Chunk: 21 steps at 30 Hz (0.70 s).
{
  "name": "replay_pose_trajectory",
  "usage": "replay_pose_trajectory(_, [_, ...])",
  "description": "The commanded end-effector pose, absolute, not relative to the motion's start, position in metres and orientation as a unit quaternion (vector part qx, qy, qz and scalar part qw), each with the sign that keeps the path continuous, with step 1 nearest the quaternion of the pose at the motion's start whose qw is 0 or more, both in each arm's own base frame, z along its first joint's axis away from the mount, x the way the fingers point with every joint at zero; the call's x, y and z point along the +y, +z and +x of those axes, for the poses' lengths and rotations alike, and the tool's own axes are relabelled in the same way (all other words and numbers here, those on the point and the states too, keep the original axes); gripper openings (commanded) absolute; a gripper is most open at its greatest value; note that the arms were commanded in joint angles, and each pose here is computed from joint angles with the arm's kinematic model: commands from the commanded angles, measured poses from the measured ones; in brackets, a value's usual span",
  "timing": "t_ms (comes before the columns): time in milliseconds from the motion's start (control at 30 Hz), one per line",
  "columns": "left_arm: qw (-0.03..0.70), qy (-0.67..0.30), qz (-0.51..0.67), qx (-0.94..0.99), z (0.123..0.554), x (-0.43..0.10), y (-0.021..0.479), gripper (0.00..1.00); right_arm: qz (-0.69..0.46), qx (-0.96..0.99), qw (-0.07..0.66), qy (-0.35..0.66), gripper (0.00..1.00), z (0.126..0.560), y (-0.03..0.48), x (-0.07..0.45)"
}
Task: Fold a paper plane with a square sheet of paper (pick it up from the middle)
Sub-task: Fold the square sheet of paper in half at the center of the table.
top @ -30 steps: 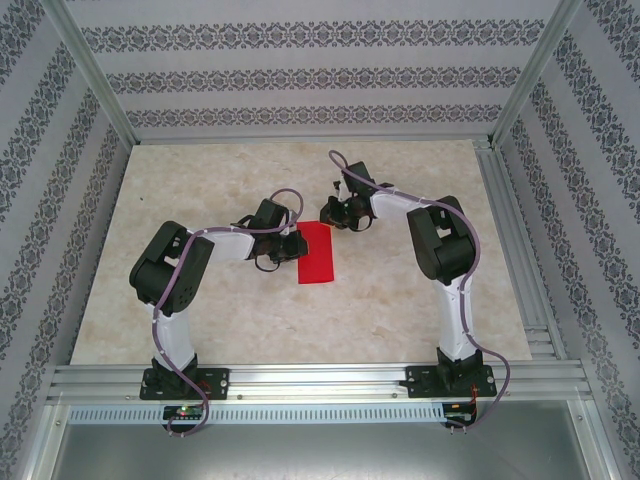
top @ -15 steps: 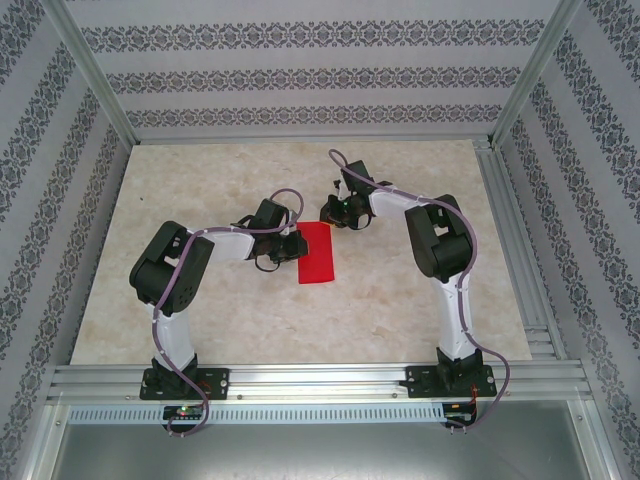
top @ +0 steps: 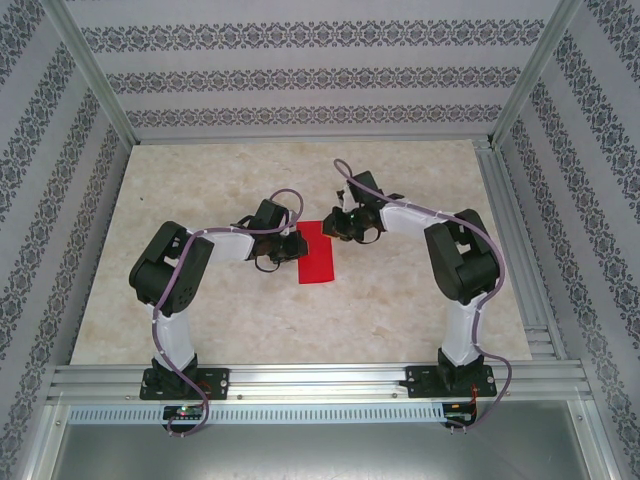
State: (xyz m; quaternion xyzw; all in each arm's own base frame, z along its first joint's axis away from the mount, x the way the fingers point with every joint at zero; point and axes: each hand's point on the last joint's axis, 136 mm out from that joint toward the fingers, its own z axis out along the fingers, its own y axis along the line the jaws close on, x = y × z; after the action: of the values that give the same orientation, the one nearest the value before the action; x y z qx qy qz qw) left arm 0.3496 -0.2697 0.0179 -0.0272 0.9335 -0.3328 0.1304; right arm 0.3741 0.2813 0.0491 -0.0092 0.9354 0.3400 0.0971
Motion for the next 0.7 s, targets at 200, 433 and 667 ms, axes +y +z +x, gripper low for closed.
replay_pose_trajectory(200, [0.092,-0.283,-0.035,0.954,0.316,-0.252,0.008,0.12,-0.015,0.948,0.034,0.316,0.13,0.347,0.004,0.289])
replay_pose_trajectory(433, [0.137,-0.313,-0.045,0.939,0.332,-0.256,0.044,0.17,-0.086,0.936,-0.001,0.341,0.13,0.319,-0.003,0.303])
replay_pose_trajectory(667, [0.163,-0.350,-0.041,0.921,0.354,-0.269,0.070,0.19,-0.112,0.924,0.027,0.366,0.14,0.324,0.034,0.306])
